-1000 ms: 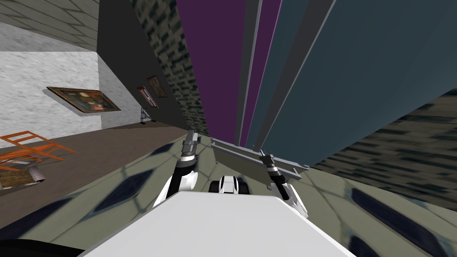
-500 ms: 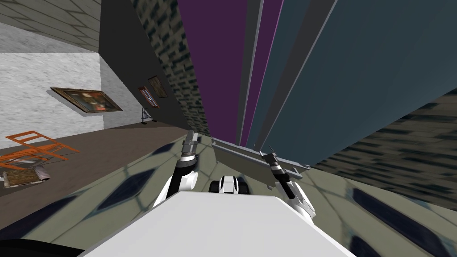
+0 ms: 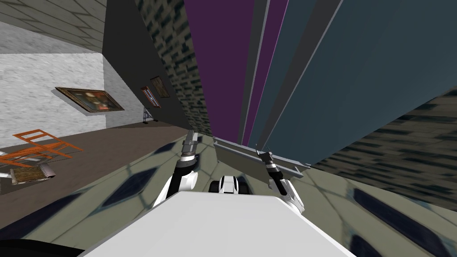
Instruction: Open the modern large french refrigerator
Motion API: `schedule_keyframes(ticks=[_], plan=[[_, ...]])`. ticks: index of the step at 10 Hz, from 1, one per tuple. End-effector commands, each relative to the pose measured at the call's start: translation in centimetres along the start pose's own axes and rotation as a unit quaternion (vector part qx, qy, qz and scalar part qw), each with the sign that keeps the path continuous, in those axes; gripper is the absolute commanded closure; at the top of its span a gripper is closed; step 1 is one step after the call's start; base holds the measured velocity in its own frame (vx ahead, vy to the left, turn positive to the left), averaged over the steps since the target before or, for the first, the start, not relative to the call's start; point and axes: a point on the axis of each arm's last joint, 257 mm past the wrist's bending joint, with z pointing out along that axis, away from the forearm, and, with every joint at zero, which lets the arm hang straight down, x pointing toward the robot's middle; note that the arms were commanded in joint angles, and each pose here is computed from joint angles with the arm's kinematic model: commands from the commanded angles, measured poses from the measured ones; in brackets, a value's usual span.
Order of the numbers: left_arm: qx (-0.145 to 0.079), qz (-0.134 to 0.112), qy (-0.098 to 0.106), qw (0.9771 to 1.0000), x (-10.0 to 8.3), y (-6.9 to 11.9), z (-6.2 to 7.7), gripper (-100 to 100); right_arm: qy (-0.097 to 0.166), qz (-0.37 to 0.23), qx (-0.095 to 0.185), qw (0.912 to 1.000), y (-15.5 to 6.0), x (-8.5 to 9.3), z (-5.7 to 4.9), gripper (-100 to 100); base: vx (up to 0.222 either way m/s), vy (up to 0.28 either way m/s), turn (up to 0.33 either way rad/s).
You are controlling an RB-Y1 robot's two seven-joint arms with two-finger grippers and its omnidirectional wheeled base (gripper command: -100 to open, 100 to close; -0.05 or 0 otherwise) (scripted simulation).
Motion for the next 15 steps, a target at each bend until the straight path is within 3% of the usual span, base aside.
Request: schedule_keyframes(ticks=[1,2,3,4,5,6,7,8,15], plan=[[0.000,0.000,0.000,1.0000,0.0,0.0,0.0,0,0.001,0.008,0.004,1.0000,0.4,-0.3,0.2,-100,0.000,0.000,0.000],[0.000,0.000,0.000,1.0000,0.0,0.0,0.0,0,0.002,0.009,0.005,0.9999,-0.5,-0.1,1.3,-100,0.012,0.032,0.012],[0.000,0.000,0.000,1.0000,0.0,0.0,0.0,0,0.002,0.009,0.005,0.9999,-0.8,0.0,1.6,-100,0.025,0.056,0.003],[0.000,0.000,0.000,1.0000,0.0,0.0,0.0,0,0.005,0.009,0.002,0.9999,-0.3,0.0,0.9,-100,0.015,0.024,-0.001],[0.000,0.000,0.000,1.0000,0.0,0.0,0.0,0,0.001,0.009,0.005,0.9999,0.2,-0.3,0.6,100,-0.007,-0.017,0.011],[0.000,0.000,0.000,1.0000,0.0,0.0,0.0,0,0.006,0.012,0.002,0.9999,0.1,0.0,0.7,100,-0.001,-0.012,0.004],[0.000,0.000,0.000,1.0000,0.0,0.0,0.0,0,-0.018,0.021,-0.014,0.9995,0.9,-1.2,1.2,100,-0.133,-0.088,0.117],[0.000,0.000,0.000,1.0000,0.0,0.0,0.0,0,-0.018,0.021,-0.014,0.9995,0.9,-1.2,1.2,100,-0.161,-0.135,0.115],[0.000,0.000,0.000,1.0000,0.0,0.0,0.0,0,-0.092,0.056,-0.075,0.9913,3.7,-5.2,2.1,100,-0.209,-0.123,0.091]])
